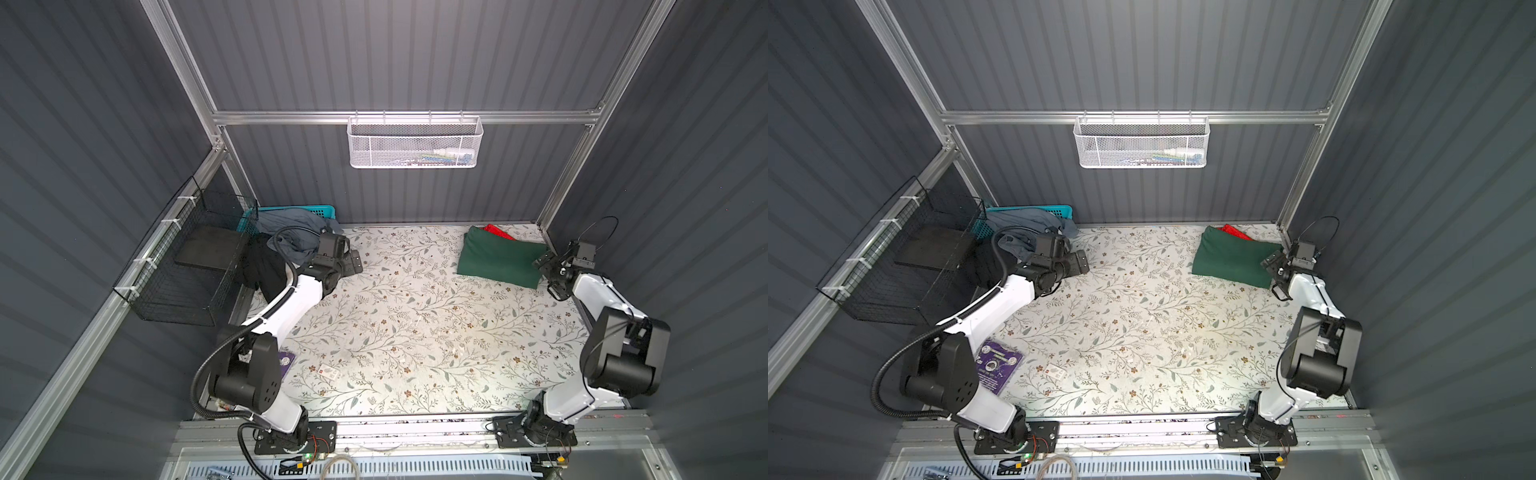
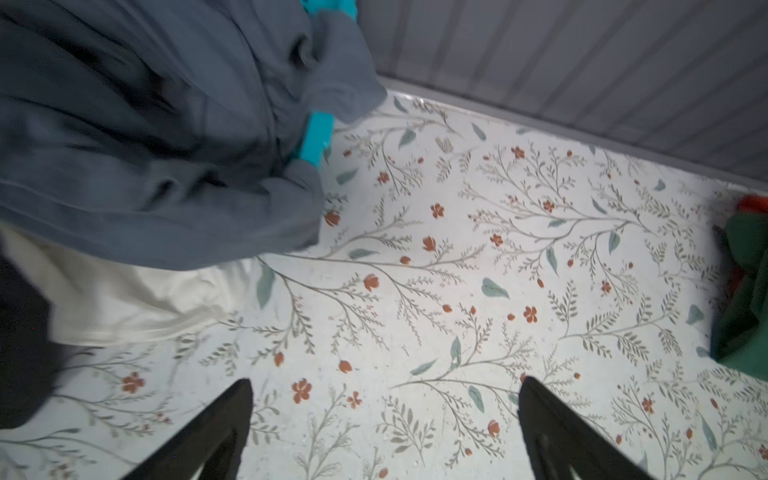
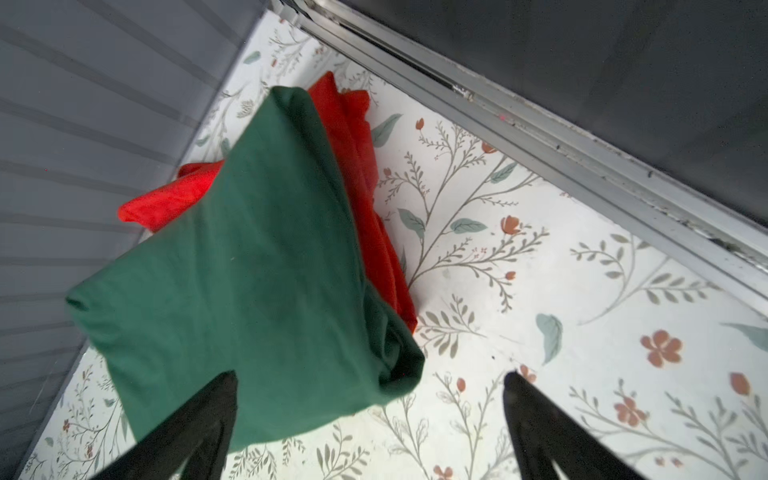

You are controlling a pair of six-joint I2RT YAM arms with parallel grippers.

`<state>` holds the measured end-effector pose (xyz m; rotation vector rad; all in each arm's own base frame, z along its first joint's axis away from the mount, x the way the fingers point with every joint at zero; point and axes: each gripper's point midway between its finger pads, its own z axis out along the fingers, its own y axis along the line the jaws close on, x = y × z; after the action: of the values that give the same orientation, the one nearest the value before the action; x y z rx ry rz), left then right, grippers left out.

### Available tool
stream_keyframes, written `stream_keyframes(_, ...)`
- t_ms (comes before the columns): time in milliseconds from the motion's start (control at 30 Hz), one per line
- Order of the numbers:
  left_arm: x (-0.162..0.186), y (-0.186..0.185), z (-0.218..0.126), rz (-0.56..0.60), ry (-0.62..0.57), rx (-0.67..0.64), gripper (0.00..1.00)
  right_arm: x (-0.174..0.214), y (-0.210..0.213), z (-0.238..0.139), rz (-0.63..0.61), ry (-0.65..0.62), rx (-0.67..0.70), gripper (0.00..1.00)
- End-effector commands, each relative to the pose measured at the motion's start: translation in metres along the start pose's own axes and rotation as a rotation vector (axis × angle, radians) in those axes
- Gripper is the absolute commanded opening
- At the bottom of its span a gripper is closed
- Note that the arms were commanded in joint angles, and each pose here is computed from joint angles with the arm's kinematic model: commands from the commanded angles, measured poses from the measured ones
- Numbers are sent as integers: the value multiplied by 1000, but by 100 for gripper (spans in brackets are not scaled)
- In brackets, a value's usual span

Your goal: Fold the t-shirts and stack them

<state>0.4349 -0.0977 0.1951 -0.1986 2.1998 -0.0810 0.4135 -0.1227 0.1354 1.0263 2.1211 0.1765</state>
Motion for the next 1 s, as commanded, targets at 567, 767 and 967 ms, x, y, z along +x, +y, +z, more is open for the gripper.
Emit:
stream_keyframes(567, 78, 111, 9, 236, -375, -269, 100, 31, -26, -39, -299, -471, -42, 99)
stream_keyframes(767, 90, 111, 33, 226, -357, -196, 100, 38, -19, -30, -338, -468, -86, 99)
stream_keyframes(967, 98, 124, 49, 170, -301, -161, 100, 62, 14, -34, -514, -499, -178, 99)
